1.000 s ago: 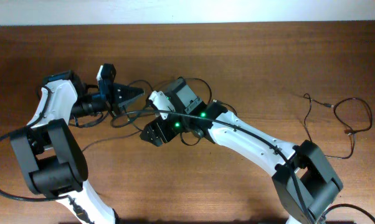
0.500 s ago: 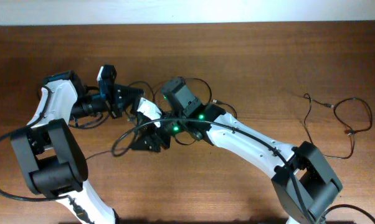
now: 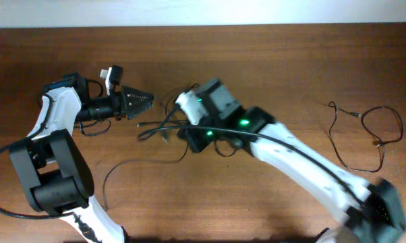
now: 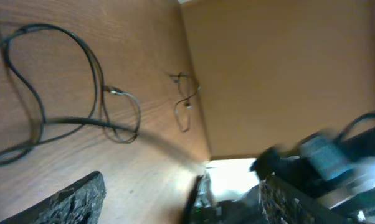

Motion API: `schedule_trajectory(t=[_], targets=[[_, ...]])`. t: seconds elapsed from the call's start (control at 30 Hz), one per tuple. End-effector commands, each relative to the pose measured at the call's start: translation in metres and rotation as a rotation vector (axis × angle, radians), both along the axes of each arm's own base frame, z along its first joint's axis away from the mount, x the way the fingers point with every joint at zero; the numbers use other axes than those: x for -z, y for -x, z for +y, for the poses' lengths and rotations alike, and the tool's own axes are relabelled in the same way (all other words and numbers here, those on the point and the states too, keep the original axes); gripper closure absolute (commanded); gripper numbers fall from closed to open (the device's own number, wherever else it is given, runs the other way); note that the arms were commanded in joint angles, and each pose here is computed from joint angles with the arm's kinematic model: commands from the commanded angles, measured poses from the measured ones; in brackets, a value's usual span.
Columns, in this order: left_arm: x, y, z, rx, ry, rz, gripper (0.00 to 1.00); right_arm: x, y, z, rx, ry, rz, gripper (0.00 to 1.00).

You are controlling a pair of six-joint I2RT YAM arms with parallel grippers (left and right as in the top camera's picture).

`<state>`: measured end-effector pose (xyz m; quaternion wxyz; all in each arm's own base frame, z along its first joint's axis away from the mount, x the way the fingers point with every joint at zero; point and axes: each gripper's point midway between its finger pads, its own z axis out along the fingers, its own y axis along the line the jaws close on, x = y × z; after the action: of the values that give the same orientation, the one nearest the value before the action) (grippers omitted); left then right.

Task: Untangle cables
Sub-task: 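Pull the grasped cable far right with the right gripper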

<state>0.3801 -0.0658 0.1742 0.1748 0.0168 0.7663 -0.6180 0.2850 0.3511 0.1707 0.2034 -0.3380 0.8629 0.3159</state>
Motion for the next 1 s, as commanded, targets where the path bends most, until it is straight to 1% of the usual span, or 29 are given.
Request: schedule_trajectory(t=[0.0, 0.03, 0.1, 0.13, 0.2, 0.23, 0.27, 0.3, 0.33, 0.4, 0.47, 0.5, 0.53, 0.6, 0.63, 0.77, 0.93, 0.97], targets=[[0.003, 0.009, 0.002, 0.057, -0.104, -0.178, 0.2, -0.088, -0.016, -0.032, 0.108, -0.092, -0.186, 0.96], [0.001, 0.01, 0.001, 0.06, -0.1, -0.189, 0.21, -0.102, -0.013, -0.036, 0.113, -0.115, -0.212, 0.96], [0.001, 0.011, 0.001, 0.061, -0.099, -0.193, 0.24, -0.15, -0.002, -0.048, 0.124, -0.19, -0.304, 0.96], [0.001, 0.011, 0.002, 0.058, -0.101, -0.192, 0.25, -0.176, 0.002, -0.059, 0.155, -0.217, -0.37, 0.96], [0.002, 0.011, 0.002, 0.059, -0.104, -0.191, 0.25, -0.21, 0.006, -0.081, 0.228, -0.237, -0.47, 0.96], [0.004, 0.011, 0.003, 0.063, -0.116, -0.192, 0.26, -0.231, 0.007, -0.099, 0.298, -0.24, -0.541, 0.96], [0.006, 0.01, 0.003, 0.066, -0.128, -0.197, 0.13, -0.251, 0.006, -0.124, 0.402, -0.224, -0.618, 0.96], [0.006, 0.01, 0.004, 0.066, -0.129, -0.199, 0.08, -0.265, 0.005, -0.141, 0.475, -0.218, -0.67, 0.96], [0.006, 0.01, 0.004, 0.066, -0.129, -0.199, 0.07, -0.283, 0.007, -0.158, 0.544, -0.225, -0.722, 0.96], [0.006, 0.01, 0.004, 0.066, -0.13, -0.201, 0.04, -0.336, 0.022, -0.204, 0.709, -0.269, -0.847, 0.96], [0.006, 0.01, 0.004, 0.066, -0.13, -0.202, 0.02, -0.376, 0.038, -0.263, 0.951, -0.271, -0.953, 0.96], [0.006, 0.01, 0.004, 0.066, -0.13, -0.202, 0.0, -0.39, 0.048, -0.296, 1.078, -0.231, -1.012, 0.96], [0.006, 0.01, 0.004, 0.066, -0.131, -0.203, 0.01, -0.397, 0.055, -0.318, 1.15, -0.161, -1.066, 0.96], [0.007, 0.009, 0.004, 0.067, -0.136, -0.208, 0.01, -0.396, 0.061, -0.346, 1.27, -0.022, -1.108, 0.96], [0.008, 0.009, 0.004, 0.069, -0.143, -0.21, 0.01, -0.393, 0.064, -0.363, 1.369, 0.056, -1.106, 0.96], [0.008, 0.009, 0.004, 0.069, -0.144, -0.21, 0.01, -0.381, 0.072, -0.394, 1.604, 0.265, -1.076, 0.96], [0.008, 0.009, 0.004, 0.07, -0.144, -0.21, 0.0, -0.374, 0.064, -0.408, 1.695, 0.391, -1.067, 0.96], [0.008, 0.009, 0.004, 0.069, -0.144, -0.209, 0.01, -0.371, 0.059, -0.418, 1.732, 0.444, -1.063, 0.96]])
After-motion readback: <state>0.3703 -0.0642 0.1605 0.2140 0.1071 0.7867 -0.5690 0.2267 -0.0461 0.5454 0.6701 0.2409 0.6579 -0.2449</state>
